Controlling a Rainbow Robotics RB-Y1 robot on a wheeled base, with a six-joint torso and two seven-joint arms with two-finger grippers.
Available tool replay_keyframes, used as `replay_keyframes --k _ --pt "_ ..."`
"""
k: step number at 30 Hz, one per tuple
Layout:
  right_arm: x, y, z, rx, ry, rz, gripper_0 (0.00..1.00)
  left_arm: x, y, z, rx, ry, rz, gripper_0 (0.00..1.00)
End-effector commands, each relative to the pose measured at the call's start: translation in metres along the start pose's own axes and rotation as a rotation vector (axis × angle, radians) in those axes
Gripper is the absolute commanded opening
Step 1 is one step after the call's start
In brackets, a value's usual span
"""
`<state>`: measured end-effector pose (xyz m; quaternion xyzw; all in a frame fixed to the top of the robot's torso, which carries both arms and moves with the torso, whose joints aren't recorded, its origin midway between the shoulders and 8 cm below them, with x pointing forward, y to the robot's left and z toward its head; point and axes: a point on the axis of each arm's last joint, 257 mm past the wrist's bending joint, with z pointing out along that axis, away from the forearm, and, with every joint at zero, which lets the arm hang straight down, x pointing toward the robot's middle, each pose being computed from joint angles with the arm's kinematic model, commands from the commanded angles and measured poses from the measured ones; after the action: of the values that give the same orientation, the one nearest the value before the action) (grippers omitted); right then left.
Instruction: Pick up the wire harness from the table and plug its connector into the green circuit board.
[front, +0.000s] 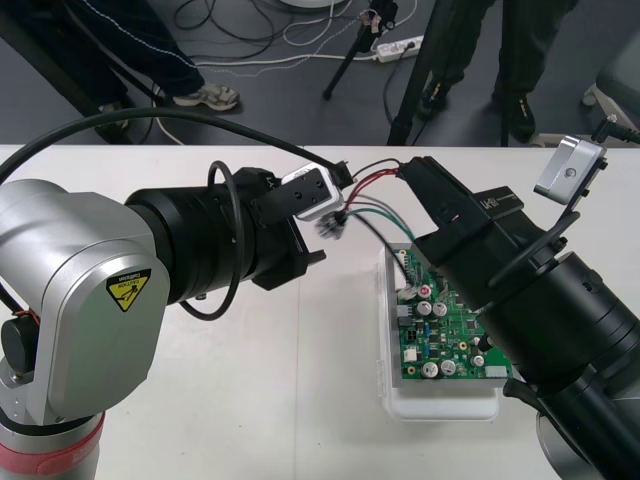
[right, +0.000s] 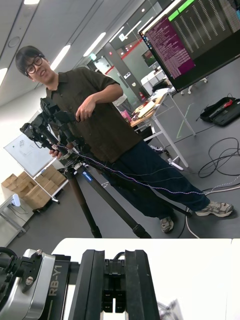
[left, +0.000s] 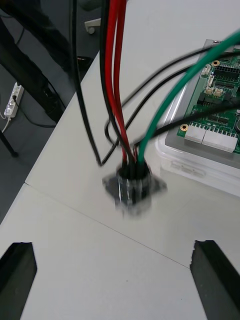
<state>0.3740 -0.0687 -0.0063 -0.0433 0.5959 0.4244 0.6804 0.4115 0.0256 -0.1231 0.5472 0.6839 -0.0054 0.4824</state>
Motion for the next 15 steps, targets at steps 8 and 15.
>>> replay_keyframes --k 8,15 --pt "-0.027 0.011 0.002 -0.043 -0.042 -0.060 0.00 -0.004 0.014 -0.003 -0.051 -0.033 -0.010 1.00" --pt "-0.039 0.005 -0.007 -0.092 -0.031 -0.149 0.00 0.008 0.021 -0.007 -0.063 -0.012 0.027 1.00"
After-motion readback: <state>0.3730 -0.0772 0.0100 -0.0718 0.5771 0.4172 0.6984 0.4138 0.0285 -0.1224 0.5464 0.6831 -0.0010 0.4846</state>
